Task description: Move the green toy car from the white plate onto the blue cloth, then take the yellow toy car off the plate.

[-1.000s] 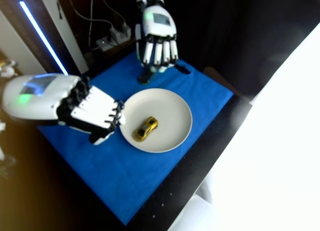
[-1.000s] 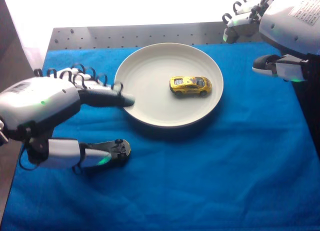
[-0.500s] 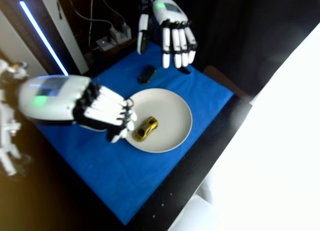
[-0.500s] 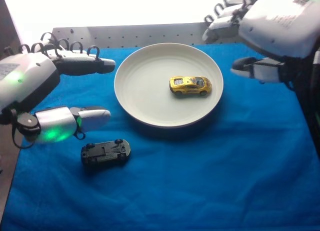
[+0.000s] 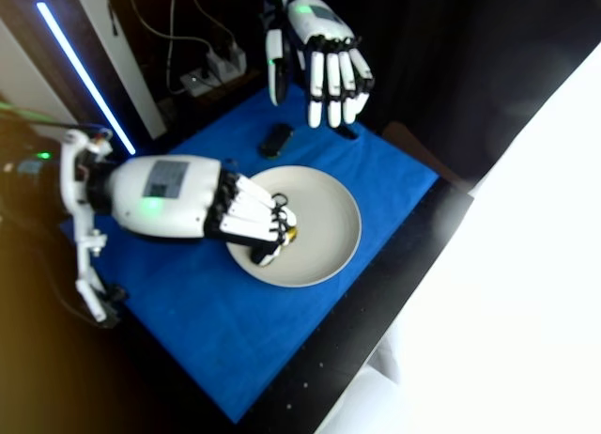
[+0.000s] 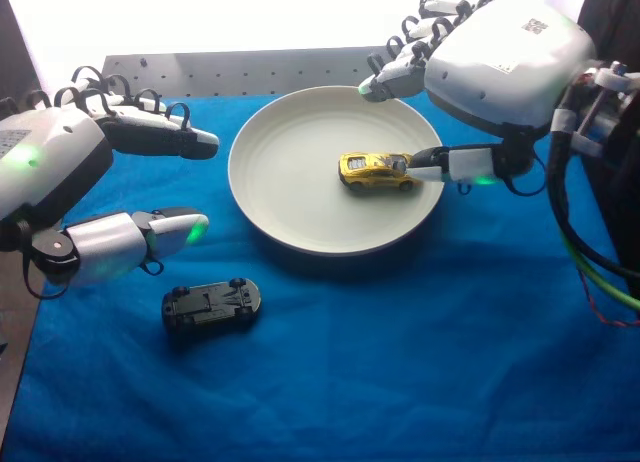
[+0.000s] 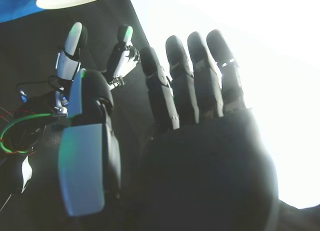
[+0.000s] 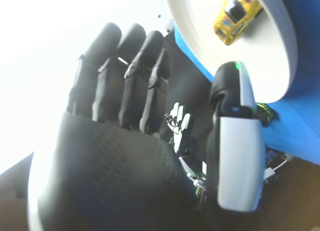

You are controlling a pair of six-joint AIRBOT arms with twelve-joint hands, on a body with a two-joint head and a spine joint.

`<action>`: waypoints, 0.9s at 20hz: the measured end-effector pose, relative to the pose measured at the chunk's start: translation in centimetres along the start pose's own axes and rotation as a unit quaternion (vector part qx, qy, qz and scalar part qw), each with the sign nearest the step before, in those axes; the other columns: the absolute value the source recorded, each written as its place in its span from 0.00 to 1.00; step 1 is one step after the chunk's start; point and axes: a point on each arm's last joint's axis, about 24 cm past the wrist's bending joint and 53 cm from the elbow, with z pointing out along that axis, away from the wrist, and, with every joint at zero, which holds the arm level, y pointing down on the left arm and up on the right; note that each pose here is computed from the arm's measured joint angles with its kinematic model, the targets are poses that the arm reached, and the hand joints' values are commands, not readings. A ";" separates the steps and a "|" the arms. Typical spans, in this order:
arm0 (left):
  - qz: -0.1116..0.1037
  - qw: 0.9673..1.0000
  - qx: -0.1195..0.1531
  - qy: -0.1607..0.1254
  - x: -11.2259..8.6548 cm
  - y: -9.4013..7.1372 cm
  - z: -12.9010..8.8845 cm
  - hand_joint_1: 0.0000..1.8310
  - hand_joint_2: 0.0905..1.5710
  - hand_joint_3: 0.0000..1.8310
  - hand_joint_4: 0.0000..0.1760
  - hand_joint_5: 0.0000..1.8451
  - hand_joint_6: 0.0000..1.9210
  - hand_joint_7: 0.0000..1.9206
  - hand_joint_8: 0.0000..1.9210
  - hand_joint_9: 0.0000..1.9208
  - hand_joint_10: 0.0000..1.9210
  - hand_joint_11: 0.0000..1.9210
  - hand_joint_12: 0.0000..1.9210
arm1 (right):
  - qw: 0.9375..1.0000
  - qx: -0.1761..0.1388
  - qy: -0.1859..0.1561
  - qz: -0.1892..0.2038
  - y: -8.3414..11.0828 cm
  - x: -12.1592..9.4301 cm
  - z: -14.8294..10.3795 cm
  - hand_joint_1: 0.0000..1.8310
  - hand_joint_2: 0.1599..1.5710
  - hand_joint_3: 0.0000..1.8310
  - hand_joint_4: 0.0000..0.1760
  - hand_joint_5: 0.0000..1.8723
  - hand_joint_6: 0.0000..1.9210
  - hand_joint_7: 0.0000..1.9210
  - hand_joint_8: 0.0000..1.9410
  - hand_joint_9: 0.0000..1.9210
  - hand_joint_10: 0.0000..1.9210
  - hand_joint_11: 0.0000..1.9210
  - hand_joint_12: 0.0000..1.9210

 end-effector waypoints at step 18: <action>-0.003 1.000 -0.003 0.002 0.3 0.2 0.0 0.40 0.69 0.00 0.65 0.43 0.00 0.31 0.00 0.12 0.27 0.00 0.67 | 0.999 0.023 0.036 0.029 -1.0 3.6 2.8 0.53 0.56 0.00 0.00 0.41 0.01 0.36 0.46 0.35 0.66 0.28 0.91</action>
